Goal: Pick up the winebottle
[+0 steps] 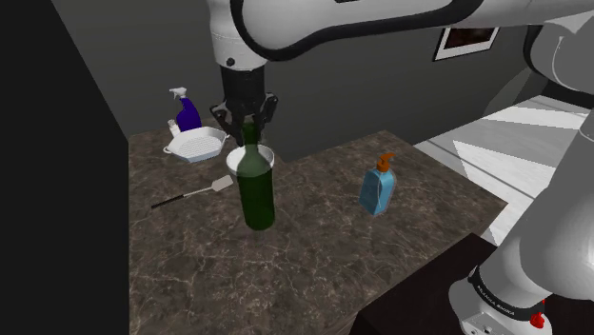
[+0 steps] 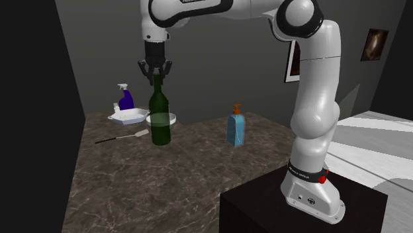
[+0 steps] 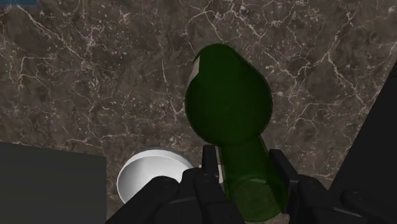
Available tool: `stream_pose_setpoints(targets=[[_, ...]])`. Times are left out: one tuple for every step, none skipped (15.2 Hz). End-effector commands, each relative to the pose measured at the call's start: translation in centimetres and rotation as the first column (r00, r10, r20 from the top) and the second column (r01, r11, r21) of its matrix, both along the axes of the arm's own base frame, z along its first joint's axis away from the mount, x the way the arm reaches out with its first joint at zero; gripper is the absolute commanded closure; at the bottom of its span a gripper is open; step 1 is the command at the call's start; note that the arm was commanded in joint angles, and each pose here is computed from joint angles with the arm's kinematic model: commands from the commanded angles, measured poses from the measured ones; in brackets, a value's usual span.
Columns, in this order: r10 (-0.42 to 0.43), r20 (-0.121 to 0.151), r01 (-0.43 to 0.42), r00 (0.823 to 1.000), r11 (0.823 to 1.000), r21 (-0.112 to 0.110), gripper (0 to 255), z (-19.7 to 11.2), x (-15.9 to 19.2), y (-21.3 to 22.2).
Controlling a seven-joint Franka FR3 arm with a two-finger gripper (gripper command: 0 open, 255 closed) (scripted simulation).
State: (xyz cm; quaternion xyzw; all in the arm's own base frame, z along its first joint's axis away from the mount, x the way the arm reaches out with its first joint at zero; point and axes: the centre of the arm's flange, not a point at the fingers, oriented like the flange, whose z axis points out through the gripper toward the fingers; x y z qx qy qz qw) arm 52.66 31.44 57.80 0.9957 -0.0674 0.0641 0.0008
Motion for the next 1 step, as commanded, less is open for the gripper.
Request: stream_pose_setpoints(targets=[[0.000,0.000,0.000,1.000,1.000,0.000,255,0.39,-0.12,0.02]])
